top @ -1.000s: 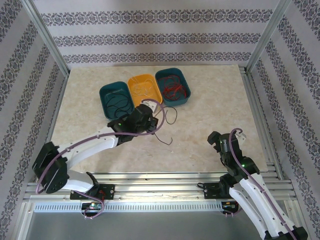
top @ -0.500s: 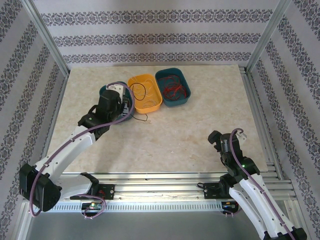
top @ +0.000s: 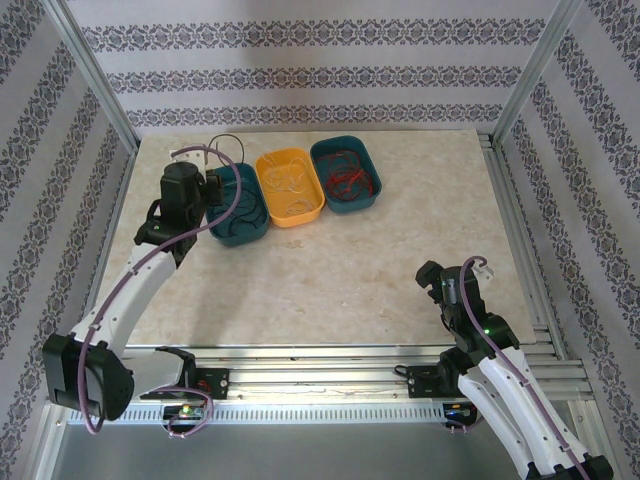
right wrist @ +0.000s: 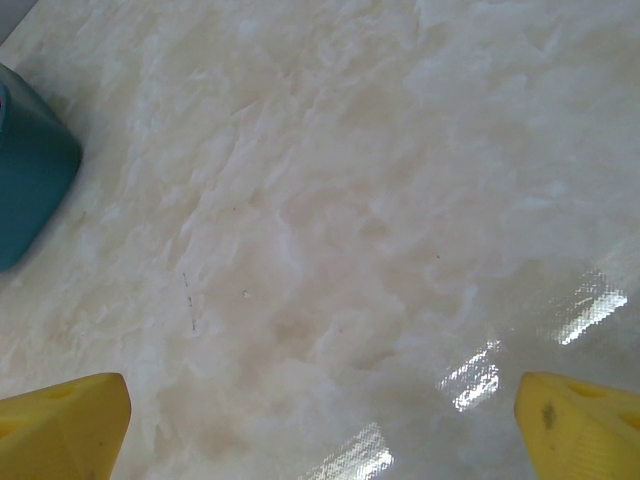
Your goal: Untangle the cables
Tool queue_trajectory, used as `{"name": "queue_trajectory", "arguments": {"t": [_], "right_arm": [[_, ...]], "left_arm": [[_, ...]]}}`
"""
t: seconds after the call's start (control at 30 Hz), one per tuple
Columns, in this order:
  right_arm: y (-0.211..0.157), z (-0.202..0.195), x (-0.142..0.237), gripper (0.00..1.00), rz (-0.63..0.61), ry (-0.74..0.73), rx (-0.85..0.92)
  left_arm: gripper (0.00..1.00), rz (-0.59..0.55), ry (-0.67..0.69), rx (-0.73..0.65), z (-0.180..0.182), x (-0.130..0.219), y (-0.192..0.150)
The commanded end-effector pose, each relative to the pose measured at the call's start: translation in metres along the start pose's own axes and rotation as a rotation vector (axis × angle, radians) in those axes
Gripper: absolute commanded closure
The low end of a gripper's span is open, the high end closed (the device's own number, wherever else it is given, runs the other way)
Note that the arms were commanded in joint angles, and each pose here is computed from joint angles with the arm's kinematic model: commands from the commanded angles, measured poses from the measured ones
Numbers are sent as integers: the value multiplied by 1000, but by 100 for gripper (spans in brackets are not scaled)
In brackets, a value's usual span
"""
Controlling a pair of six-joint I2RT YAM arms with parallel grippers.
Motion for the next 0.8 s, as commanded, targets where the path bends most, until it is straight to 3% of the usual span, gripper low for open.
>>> {"name": "queue_trajectory", "arguments": {"t": [0.0, 0.77], "right_arm": [[2, 0, -1, 2, -4, 1, -10], [-2, -3, -2, 2, 11, -6, -25]], "left_arm": [[100, -42, 50, -14, 14, -12, 15], [100, 420, -105, 63, -17, -86, -109]]}}
Point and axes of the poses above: each hand's point on the last joint's axis, 136 mm out from that joint toward the fingers, its own x axis back along the fingers, its own z axis along the line the jaws close on, y = z × x, the point moved 1 cm from there along x, back along the fingers, and after that the axes turned 10 degrees about -x, right-handed, at the moved point
